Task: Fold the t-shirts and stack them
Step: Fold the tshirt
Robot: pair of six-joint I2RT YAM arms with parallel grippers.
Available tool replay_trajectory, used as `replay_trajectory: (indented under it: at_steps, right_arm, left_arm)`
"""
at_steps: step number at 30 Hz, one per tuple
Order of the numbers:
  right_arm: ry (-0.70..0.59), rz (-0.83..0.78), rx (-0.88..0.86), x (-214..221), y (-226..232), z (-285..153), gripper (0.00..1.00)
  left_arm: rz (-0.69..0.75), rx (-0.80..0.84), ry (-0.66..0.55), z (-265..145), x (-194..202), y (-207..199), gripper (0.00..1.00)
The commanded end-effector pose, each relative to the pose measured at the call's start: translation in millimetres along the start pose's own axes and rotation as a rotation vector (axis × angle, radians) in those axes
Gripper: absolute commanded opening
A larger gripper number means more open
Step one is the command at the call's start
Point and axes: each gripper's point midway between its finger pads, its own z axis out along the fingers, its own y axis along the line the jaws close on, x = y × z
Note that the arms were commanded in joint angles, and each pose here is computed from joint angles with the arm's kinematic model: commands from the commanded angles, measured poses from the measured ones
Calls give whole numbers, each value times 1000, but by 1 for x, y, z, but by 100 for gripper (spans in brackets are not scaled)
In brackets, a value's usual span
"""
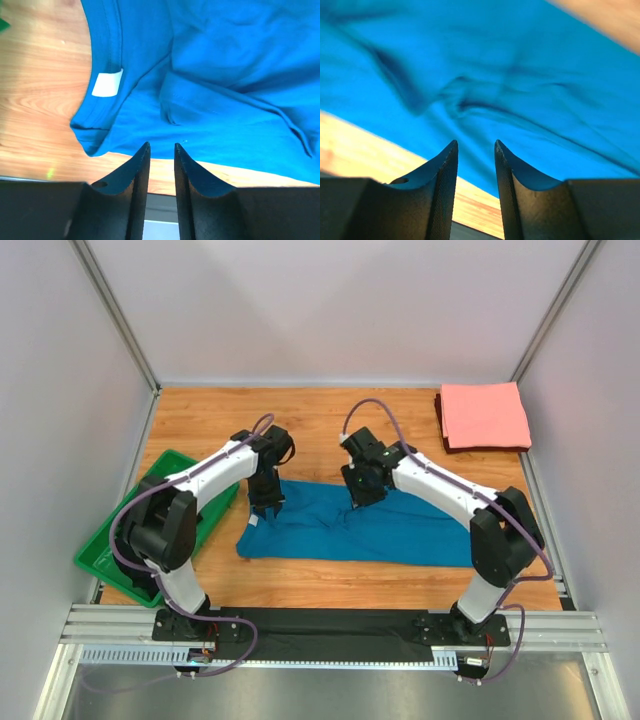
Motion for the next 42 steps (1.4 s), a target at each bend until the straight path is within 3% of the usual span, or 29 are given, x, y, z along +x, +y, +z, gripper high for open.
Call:
replay_trajectory:
  at_steps: [1, 5, 10, 21, 33, 42]
  right_arm:
    - [-133, 252, 118, -26, -38, -23, 37]
    - [-90, 150, 169, -24, -54, -7, 34]
    - [-38, 61, 117, -25, -79, 14, 33]
    - [41, -41, 27, -18, -93, 46, 31]
    - [40, -70, 50, -13, -99, 47, 22]
    - [56, -72, 26, -6, -96, 50, 25]
  left_arm:
    - [32, 4, -81, -22, -25, -8, 35]
    - [85, 74, -104, -26, -48, -36, 37]
    - [133, 100, -65, -14, -71, -63, 38]
    - [46, -4, 86, 30, -60, -45, 37]
    - [47, -63, 113, 49, -61, -33, 37]
    - [34, -62, 99, 48, -67, -30, 37]
